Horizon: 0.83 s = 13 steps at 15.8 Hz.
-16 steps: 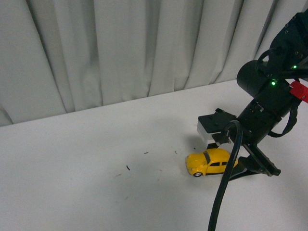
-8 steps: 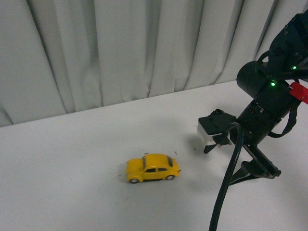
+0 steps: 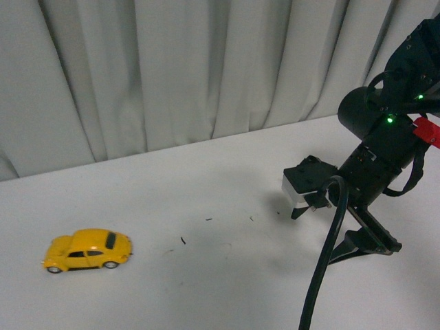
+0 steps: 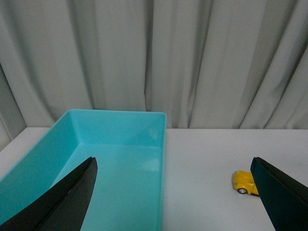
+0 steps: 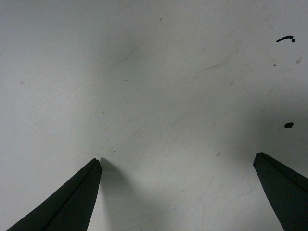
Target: Wind up and store yellow beetle toy
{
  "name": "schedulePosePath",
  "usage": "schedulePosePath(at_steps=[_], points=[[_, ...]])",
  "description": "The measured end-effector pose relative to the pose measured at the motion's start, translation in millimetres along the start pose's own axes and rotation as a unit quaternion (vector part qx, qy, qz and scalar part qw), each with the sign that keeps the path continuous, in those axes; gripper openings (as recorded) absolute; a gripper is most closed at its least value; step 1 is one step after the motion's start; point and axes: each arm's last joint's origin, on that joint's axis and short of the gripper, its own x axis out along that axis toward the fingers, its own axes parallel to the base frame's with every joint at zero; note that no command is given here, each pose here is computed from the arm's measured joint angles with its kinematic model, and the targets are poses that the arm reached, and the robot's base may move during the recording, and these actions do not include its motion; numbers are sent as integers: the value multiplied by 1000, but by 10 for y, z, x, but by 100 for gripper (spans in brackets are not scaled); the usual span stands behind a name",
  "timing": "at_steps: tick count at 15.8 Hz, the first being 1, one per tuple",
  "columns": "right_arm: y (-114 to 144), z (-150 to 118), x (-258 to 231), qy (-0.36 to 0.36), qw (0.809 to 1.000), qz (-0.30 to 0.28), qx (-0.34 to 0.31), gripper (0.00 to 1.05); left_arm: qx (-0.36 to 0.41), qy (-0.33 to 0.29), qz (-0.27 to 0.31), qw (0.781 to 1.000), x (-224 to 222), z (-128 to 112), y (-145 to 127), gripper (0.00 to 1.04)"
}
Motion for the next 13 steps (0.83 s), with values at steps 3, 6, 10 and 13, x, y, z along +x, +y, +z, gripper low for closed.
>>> schedulePosePath(at_steps=[3,6,10,13], points=[[-6,16,9,0,1000,-1,-3,98,0,0,0,1000,0,0,0,98],[-6,16,9,0,1000,-1,-4,98,0,0,0,1000,0,-1,0,98],[19,44,8,-2,1000,10,-20,98,0,0,0,1000,0,0,0,98],[-113,220,-150,-22,999,26,-33,98,0,0,0,1000,0,0,0,98]])
